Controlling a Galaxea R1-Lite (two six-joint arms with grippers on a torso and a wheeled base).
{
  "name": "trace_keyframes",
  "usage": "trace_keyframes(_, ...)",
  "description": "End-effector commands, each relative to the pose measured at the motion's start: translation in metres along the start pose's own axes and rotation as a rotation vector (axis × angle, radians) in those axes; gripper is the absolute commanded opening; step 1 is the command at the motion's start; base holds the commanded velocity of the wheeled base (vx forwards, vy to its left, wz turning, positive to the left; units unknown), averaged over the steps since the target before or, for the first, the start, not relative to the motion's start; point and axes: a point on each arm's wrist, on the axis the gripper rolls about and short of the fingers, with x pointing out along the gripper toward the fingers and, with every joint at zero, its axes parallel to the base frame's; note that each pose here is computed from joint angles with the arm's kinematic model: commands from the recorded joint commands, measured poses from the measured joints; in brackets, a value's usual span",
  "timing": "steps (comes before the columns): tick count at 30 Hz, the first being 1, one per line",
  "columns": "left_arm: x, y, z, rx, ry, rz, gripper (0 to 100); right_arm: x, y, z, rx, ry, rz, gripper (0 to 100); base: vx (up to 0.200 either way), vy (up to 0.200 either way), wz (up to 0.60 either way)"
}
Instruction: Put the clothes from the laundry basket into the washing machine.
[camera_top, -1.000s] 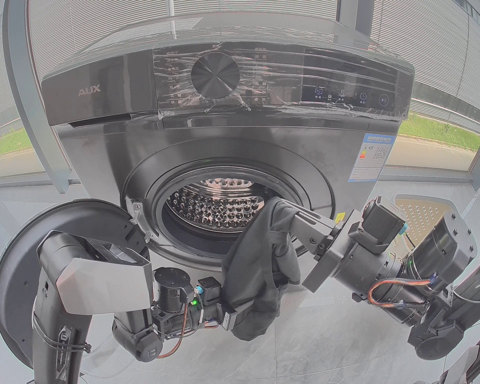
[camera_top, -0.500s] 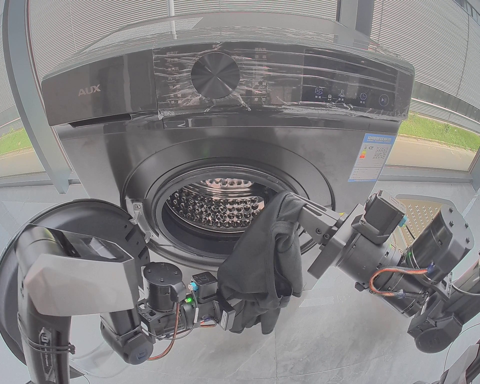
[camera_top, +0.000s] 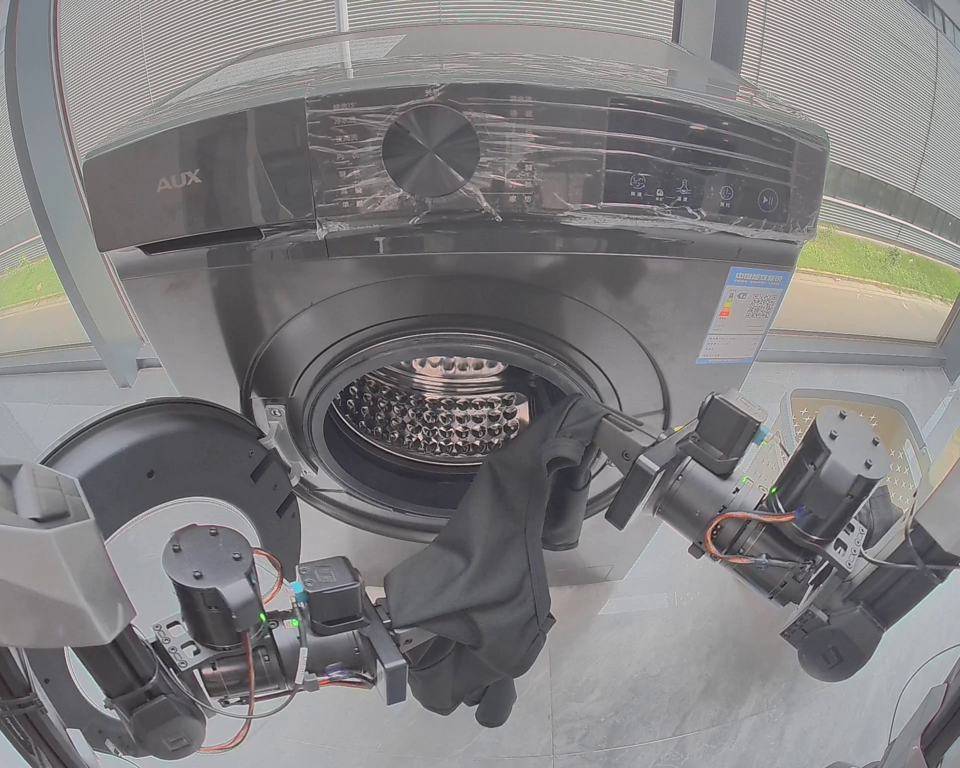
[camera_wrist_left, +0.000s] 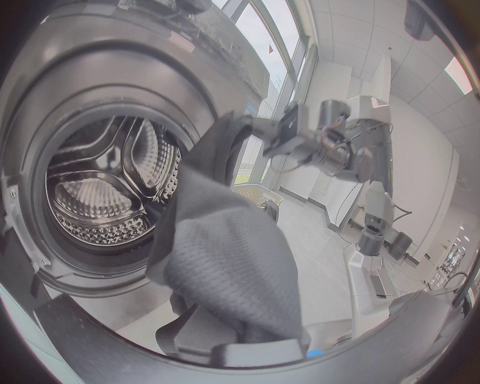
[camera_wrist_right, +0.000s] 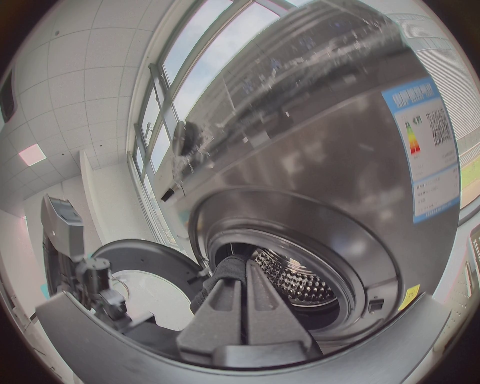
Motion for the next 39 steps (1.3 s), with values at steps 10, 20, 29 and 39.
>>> trace_keyframes(10, -0.020, 0.002, 0.025, 0.036, -0.102, 0.034, 0, -0.007, -0.010, -0.050, 0.006, 0.190, -0.035, 0, 0.000, 0.000, 0.00)
trace_keyframes(20, -0.020, 0.008, 0.028, 0.040, -0.117, 0.056, 0, -0.016, -0.010, -0.054, 0.003, 0.228, -0.031, 100, 0.000, 0.000, 0.00)
trace_keyframes(29, -0.019, 0.018, 0.037, 0.057, -0.155, 0.136, 0, -0.066, -0.016, -0.069, -0.107, 0.409, -0.058, 100, 0.000, 0.000, 0.00)
trace_keyframes(39, -0.033, 0.011, 0.050, 0.082, -0.207, 0.303, 0, -0.089, -0.020, -0.029, -0.127, 0.297, -0.071, 100, 0.000, 0.000, 0.00)
